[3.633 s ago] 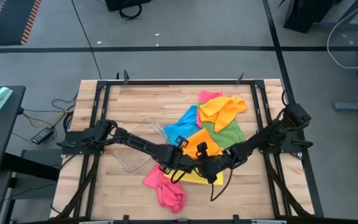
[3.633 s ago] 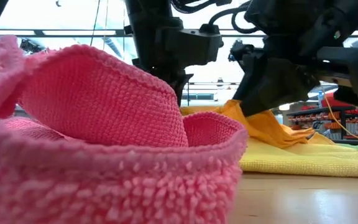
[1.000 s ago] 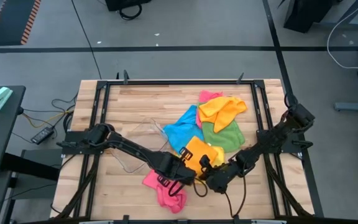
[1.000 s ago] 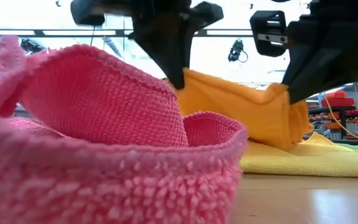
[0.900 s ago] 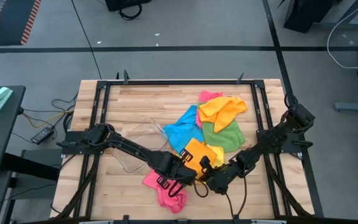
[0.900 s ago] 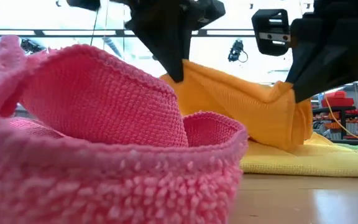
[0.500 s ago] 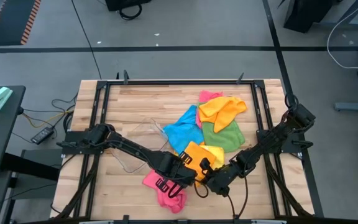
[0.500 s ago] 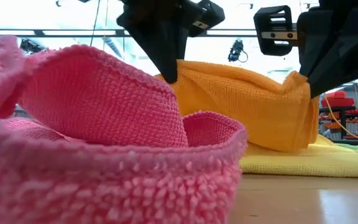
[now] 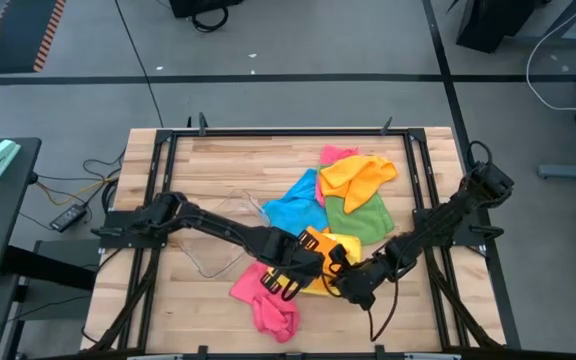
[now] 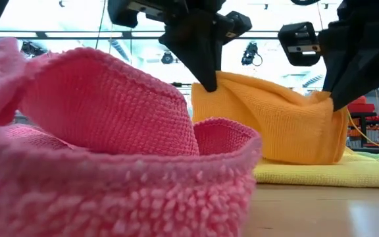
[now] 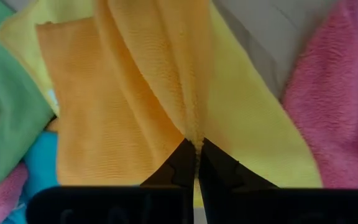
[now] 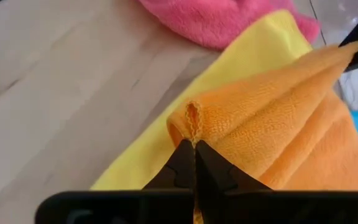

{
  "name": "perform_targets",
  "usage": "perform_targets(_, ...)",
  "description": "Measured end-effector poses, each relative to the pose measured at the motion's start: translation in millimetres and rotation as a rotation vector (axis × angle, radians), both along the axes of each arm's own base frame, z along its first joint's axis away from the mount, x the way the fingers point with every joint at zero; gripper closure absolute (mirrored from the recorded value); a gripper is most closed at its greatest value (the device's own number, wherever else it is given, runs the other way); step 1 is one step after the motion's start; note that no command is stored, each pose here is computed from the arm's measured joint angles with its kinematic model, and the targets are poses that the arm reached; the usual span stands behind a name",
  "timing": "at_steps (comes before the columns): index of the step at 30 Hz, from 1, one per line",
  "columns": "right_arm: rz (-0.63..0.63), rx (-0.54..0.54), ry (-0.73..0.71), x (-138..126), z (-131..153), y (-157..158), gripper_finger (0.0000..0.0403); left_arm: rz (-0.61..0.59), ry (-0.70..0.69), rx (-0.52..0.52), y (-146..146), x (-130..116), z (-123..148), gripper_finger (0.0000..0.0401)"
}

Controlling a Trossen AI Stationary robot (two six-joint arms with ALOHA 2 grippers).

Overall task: Fold microfiber towels
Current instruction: Fold the left orange microfiber cloth

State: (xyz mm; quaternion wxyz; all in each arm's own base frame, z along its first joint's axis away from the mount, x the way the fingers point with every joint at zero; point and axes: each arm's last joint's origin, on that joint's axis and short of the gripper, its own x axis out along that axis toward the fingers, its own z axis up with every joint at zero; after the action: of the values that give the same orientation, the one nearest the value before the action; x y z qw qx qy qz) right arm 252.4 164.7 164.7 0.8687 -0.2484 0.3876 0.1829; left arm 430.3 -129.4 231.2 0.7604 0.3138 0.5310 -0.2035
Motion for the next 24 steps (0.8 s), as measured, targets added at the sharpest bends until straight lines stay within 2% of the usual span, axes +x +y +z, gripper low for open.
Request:
perform_targets(7,0.047,0.052,-0.098,5,-12,-7,0.0398,-0.001,0.049,-0.037,-3,-5,-1,0.0371)
perform_targets(13,0.12,0.167,-0.164,10,-17,-15,0.0397,-0.001,0.063,-0.042,-11,-8,-2,0.0381)
perform_targets(17,0.125,0.169,-0.155,10,-21,-16,0.0397,0.054,0.067,-0.059,-11,-8,-3,0.0379)
perform_targets(24,0.138,0.177,-0.108,7,-24,-16,0.0397,0.088,0.114,-0.054,-21,-7,-23,0.0339)
